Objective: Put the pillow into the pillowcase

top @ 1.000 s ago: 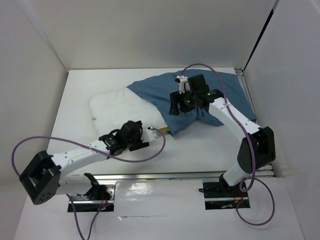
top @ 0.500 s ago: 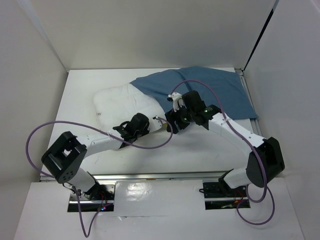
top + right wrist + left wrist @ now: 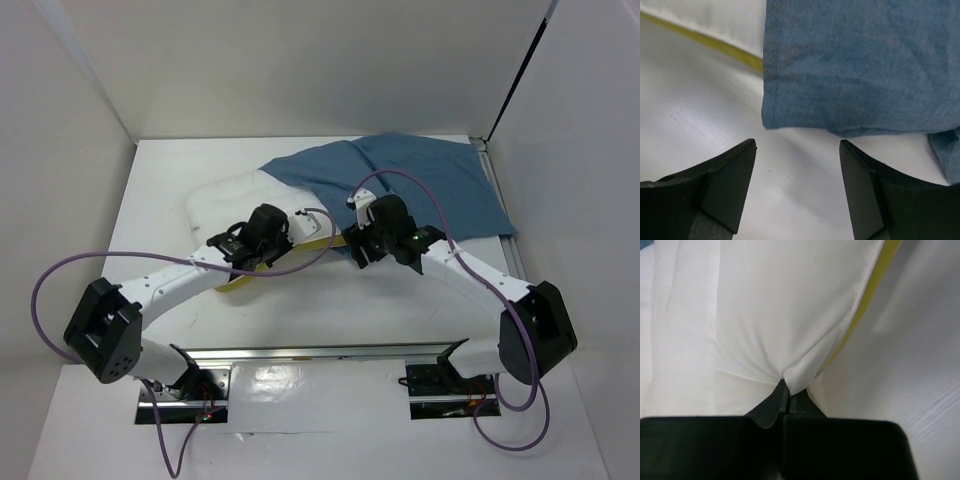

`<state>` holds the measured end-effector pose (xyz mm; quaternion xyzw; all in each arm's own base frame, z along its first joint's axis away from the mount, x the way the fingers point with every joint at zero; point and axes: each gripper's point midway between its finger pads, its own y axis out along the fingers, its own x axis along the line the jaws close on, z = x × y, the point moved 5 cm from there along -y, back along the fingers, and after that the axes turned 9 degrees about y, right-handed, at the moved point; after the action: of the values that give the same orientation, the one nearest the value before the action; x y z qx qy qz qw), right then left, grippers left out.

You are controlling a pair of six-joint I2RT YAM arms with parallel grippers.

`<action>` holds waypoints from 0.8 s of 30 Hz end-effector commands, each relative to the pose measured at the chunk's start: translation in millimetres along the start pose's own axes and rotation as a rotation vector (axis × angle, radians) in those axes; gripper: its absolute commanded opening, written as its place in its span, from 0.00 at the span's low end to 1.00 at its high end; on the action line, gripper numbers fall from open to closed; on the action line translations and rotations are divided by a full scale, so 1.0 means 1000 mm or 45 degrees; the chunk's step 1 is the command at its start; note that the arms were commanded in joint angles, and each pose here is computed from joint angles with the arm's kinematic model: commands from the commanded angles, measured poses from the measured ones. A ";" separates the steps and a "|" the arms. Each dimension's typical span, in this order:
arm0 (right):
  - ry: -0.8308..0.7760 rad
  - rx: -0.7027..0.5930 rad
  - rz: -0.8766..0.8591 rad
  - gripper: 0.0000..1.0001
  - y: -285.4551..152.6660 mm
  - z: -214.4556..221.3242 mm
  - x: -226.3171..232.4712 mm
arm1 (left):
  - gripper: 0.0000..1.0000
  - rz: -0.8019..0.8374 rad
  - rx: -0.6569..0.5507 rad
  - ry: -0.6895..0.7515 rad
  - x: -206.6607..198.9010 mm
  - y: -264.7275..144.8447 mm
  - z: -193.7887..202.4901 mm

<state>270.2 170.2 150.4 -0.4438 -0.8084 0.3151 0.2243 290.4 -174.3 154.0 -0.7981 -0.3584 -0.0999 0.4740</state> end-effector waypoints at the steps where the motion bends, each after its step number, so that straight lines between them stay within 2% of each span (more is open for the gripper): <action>1: -0.027 -0.163 0.038 0.75 0.005 -0.025 -0.004 | 0.00 -0.005 -0.085 -0.081 0.013 -0.023 -0.023; 9: 0.021 -0.178 -0.058 0.76 0.015 -0.045 0.005 | 0.00 0.007 -0.107 -0.140 0.021 -0.034 -0.029; 11: 0.029 -0.177 -0.049 0.72 0.018 -0.045 0.001 | 0.00 0.018 -0.114 -0.140 0.020 -0.034 -0.029; 12: 0.029 -0.175 -0.049 0.68 0.020 -0.047 0.001 | 0.00 0.013 -0.124 -0.153 0.022 -0.035 -0.032; 13: 0.029 -0.175 -0.049 0.57 0.020 -0.047 0.001 | 0.00 0.013 -0.124 -0.153 0.022 -0.035 -0.032; 16: 0.022 -0.189 -0.069 0.19 0.022 -0.056 0.001 | 0.00 0.012 -0.148 -0.169 0.025 -0.041 -0.038; 17: 0.019 -0.213 -0.071 0.02 0.022 -0.066 0.001 | 0.00 0.012 -0.149 -0.169 0.025 -0.041 -0.038; 20: 0.051 -0.244 -0.183 0.00 0.015 -0.098 0.015 | 0.00 0.019 -0.197 -0.203 0.029 -0.046 -0.049; 23: 0.035 -0.234 -0.355 0.00 0.008 -0.118 0.052 | 0.00 0.029 -0.219 -0.229 0.034 -0.042 -0.062; 24: 0.016 -0.278 -0.426 0.00 -0.002 -0.137 0.067 | 0.00 0.038 -0.231 -0.228 0.036 -0.040 -0.067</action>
<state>328.4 221.1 193.6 -0.4066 -0.8445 0.2510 0.2418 287.2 -176.9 193.6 -0.8159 -0.3658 -0.0448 0.4454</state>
